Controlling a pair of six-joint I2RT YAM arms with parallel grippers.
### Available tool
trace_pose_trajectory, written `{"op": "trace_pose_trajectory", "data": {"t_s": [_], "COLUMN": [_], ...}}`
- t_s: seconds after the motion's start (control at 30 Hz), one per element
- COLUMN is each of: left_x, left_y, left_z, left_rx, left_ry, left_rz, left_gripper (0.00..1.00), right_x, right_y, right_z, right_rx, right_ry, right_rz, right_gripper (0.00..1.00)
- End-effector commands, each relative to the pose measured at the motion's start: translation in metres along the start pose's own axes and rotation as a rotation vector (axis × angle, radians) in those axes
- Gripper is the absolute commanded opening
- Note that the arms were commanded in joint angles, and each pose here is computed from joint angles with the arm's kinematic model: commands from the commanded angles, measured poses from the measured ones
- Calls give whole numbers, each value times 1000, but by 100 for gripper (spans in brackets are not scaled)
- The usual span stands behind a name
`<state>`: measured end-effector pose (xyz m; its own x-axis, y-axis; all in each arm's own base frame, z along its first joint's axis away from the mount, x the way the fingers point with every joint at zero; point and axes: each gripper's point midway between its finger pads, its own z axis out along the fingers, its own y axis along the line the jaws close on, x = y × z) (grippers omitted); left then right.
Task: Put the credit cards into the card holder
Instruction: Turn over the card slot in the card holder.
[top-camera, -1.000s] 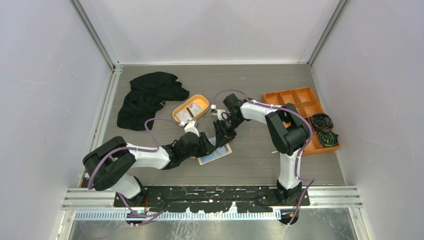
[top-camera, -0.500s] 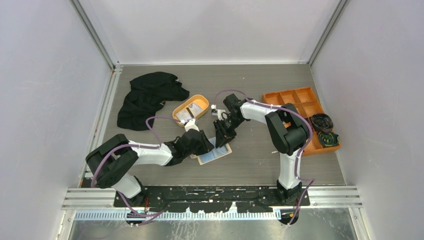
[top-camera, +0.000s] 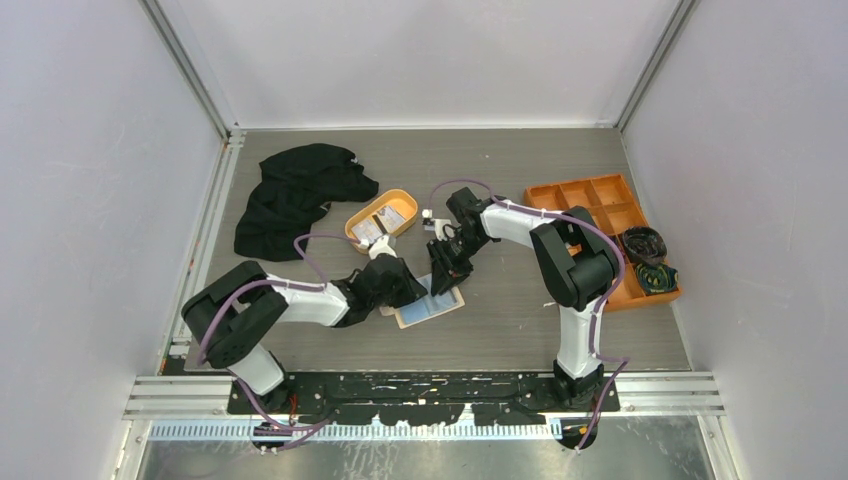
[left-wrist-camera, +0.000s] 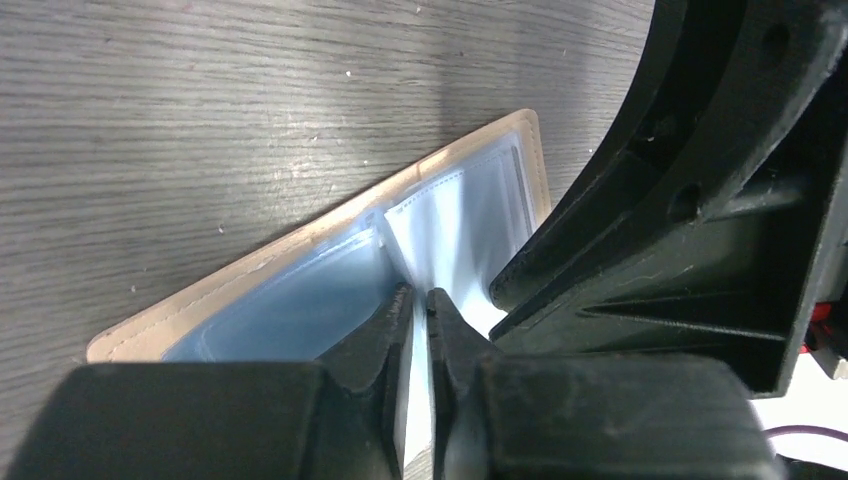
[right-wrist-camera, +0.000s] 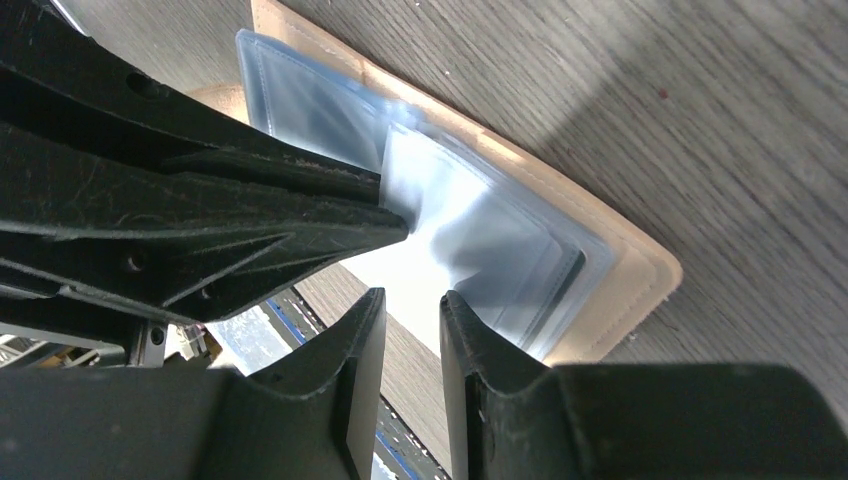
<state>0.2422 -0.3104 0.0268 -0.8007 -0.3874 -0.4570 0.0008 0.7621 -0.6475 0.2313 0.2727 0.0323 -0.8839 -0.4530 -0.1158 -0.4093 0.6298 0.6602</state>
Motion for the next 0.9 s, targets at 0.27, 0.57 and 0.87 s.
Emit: {"op": "trace_pose_trajectory", "data": {"t_s": [0.27,0.57,0.87], "left_x": [5,1,7], "left_y": [13,-5,-14], "left_z": [5,-3,-1], "left_rx": [34,218,378], "left_ry": [29,-28,-20], "left_rz": [-70,-67,-100], "left_gripper": [0,0,0], "right_x": [-22,-15,-19], "right_y": [33,12,-8], "right_z": [-49,-38,-28], "right_rx": [9,44,59], "right_ry": [-164,-131,-107], "right_rz": [-253,-176,-86], "right_gripper": [40,41,43]}}
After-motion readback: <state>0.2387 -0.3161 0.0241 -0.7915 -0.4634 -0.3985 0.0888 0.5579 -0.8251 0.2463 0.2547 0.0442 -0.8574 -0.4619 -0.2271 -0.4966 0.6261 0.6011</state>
